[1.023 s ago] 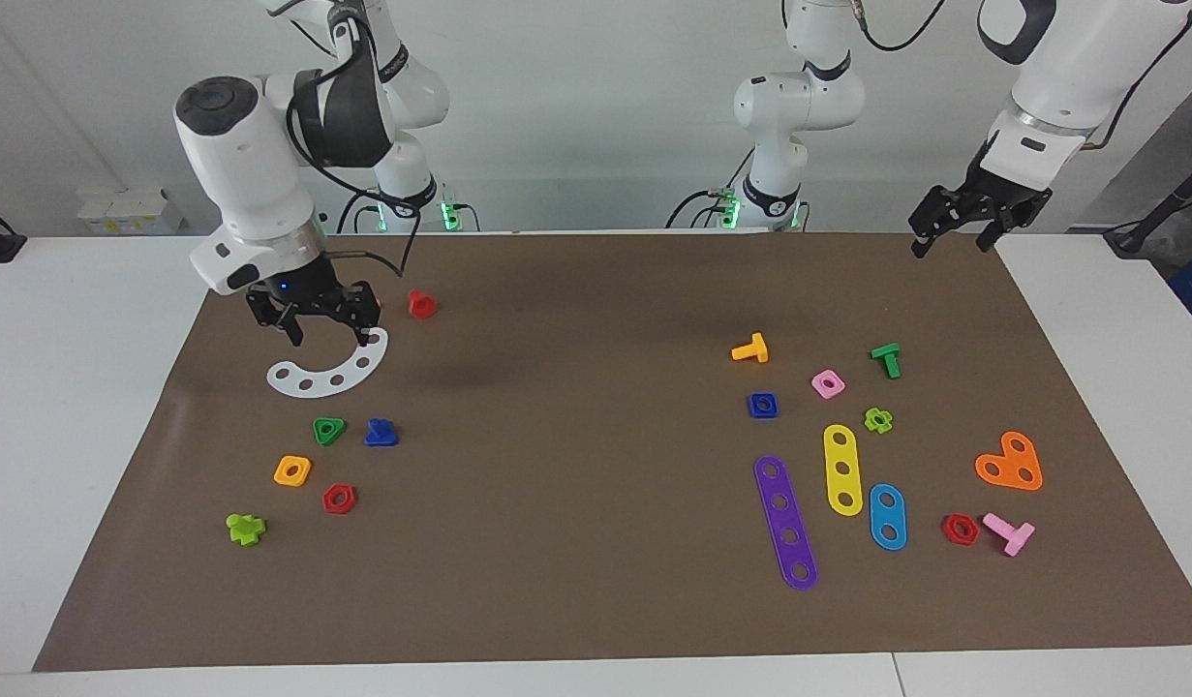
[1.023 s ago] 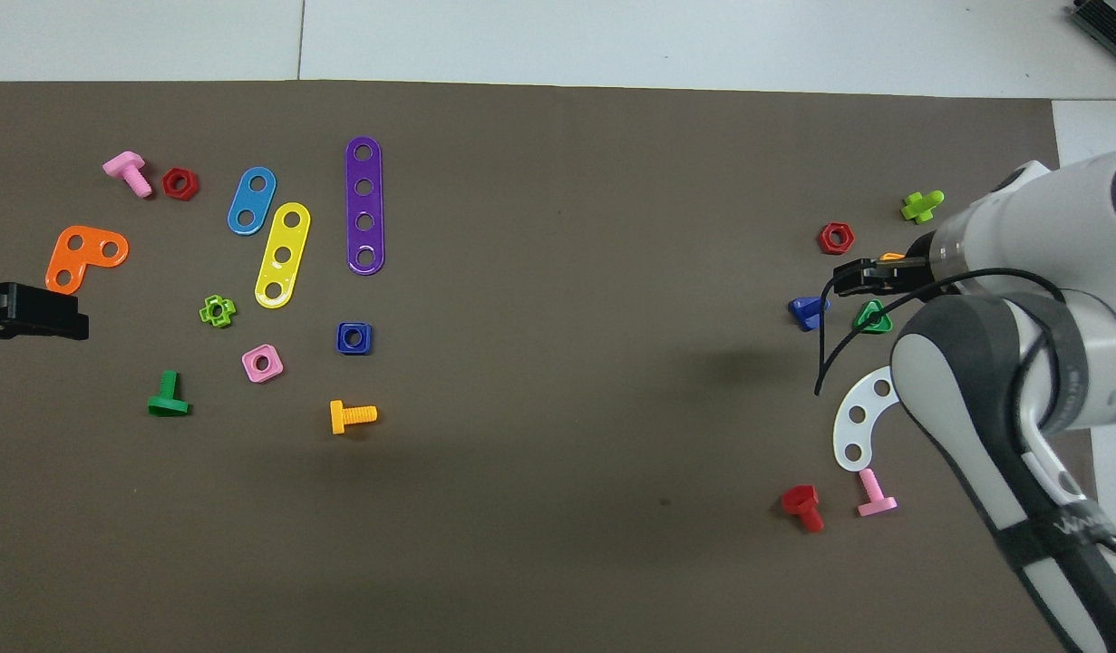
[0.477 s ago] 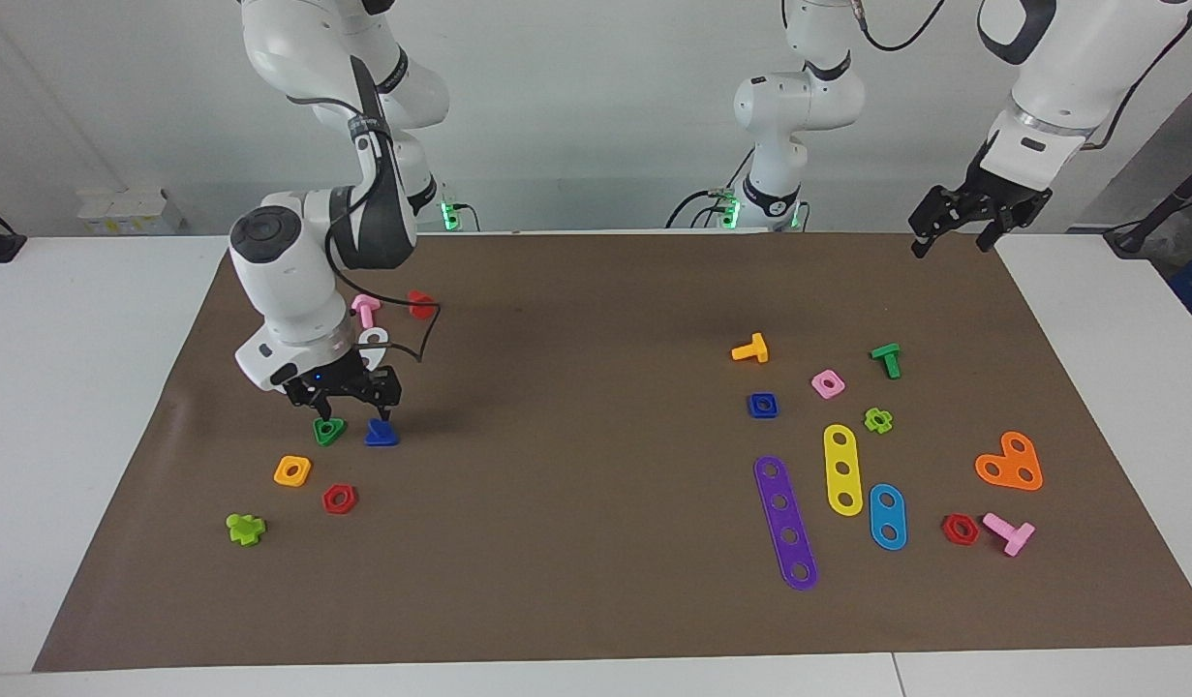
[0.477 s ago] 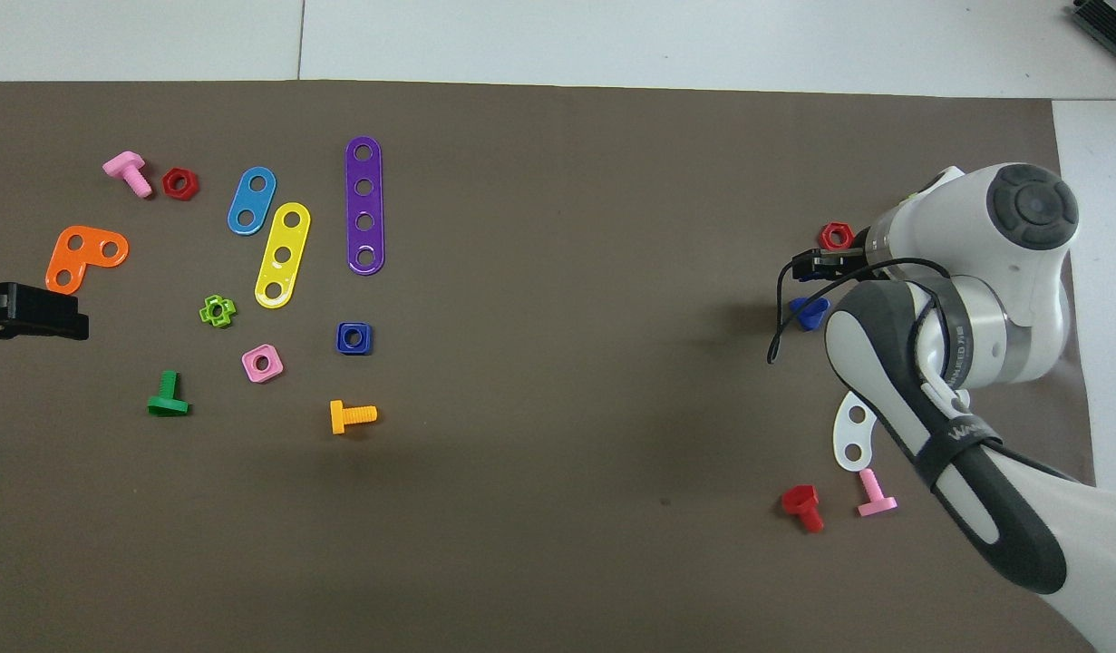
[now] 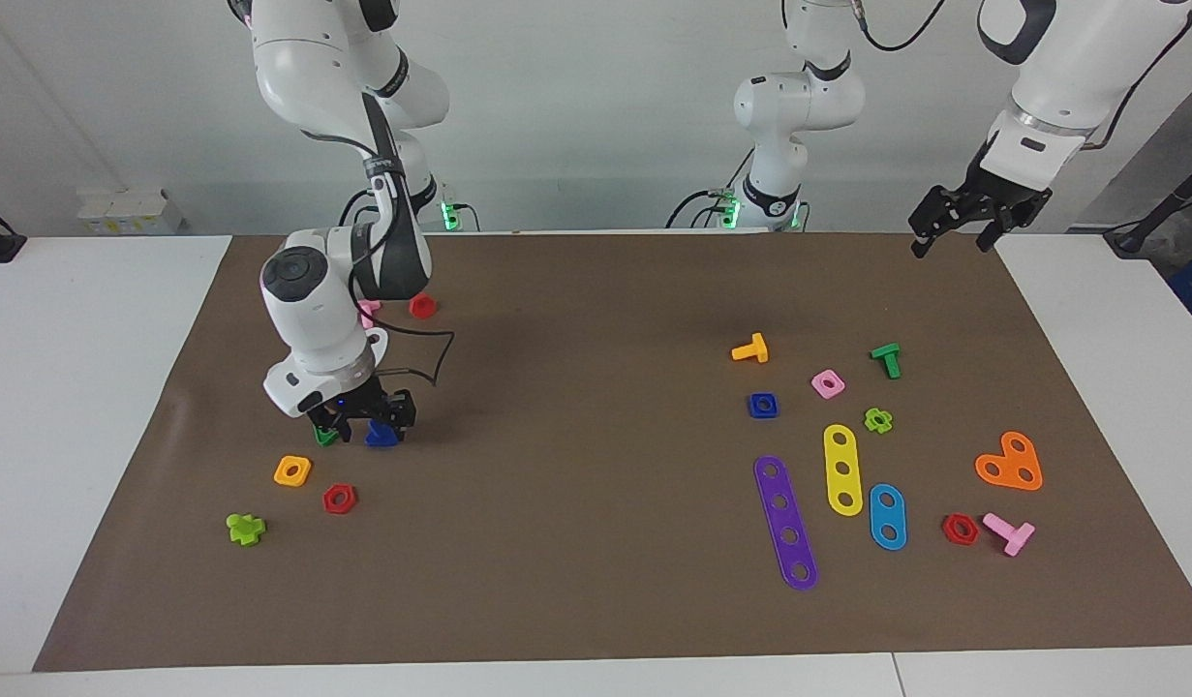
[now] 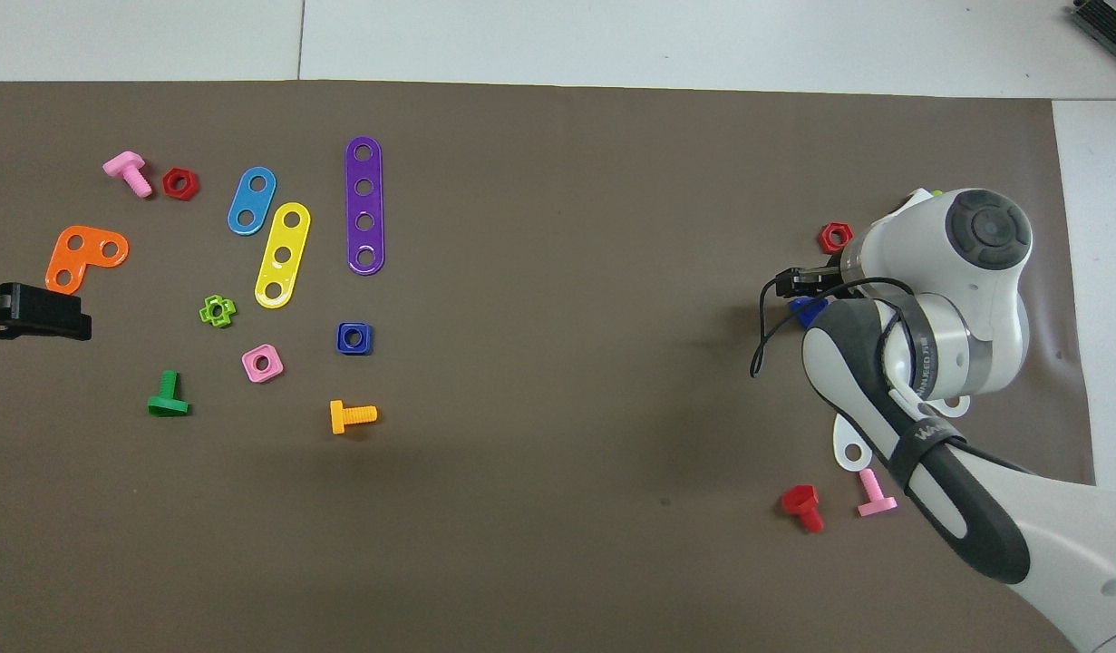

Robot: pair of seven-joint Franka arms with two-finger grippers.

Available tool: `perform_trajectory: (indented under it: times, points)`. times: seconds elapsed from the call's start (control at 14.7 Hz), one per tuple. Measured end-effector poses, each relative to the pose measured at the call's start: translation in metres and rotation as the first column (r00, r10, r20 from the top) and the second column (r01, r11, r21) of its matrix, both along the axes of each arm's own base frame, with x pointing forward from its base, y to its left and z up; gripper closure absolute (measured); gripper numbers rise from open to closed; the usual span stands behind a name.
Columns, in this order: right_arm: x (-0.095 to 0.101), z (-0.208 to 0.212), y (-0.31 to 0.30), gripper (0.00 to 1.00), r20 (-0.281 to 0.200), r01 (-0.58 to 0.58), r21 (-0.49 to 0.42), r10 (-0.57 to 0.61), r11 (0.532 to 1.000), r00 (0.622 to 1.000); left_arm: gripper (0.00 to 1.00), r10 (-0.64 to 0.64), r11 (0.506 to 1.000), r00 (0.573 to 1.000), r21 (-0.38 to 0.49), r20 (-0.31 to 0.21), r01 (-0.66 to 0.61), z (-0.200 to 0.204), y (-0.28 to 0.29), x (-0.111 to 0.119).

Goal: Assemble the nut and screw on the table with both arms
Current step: 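Reach the right gripper to the blue screw and grasp it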

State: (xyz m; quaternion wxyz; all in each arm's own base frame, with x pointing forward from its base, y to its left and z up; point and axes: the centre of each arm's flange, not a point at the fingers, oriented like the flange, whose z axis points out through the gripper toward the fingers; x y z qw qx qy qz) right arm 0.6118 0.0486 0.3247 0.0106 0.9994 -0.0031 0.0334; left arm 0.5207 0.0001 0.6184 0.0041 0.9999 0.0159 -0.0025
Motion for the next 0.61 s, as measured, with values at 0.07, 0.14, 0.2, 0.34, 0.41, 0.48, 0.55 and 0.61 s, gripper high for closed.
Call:
perform_trajectory:
  times: [0.07,0.14,0.2,0.34,0.41,0.48,0.55,0.61]
  points:
    - [-0.0009,-0.0018,0.0000,0.17,0.003,0.000,0.000,0.000,1.000,1.000,0.00,0.000,1.000,1.000,0.000,0.000,0.000,0.0000,-0.0003,0.0000]
    - [-0.0018,-0.0038,-0.0001,0.19,0.007,-0.001,0.001,0.001,1.000,1.000,0.00,0.000,1.000,1.000,0.000,0.000,0.000,-0.0001,0.0002,0.0000]
    - [-0.0032,-0.0061,-0.0001,0.19,0.006,-0.001,0.001,0.001,1.000,1.000,0.00,0.002,1.000,1.000,0.000,0.000,-0.002,-0.0002,0.0008,0.0000]
    - [-0.0059,-0.0100,-0.0005,0.21,-0.001,-0.001,0.001,0.001,1.000,1.000,0.00,0.005,1.000,1.000,0.000,0.000,-0.005,-0.0002,0.0028,0.0000]
    - [-0.0066,-0.0106,-0.0006,0.23,-0.003,0.000,0.000,0.000,1.000,1.000,0.00,0.007,1.000,1.000,0.000,0.000,-0.007,-0.0002,0.0035,0.0000]
    - [-0.0071,-0.0109,-0.0010,0.29,-0.004,0.000,0.000,0.000,1.000,1.000,0.00,0.007,1.000,1.000,0.000,-0.001,-0.007,-0.0003,0.0038,0.0000]
    - [-0.0075,-0.0109,-0.0014,0.30,-0.004,-0.002,0.000,0.002,1.000,1.000,0.00,0.007,1.000,1.000,0.000,-0.001,-0.007,-0.0006,0.0040,-0.0001]
    - [-0.0077,-0.0108,-0.0020,0.38,-0.004,-0.007,-0.001,0.007,1.000,1.000,0.00,0.008,1.000,1.000,0.000,-0.002,-0.008,-0.0009,0.0043,-0.0001]
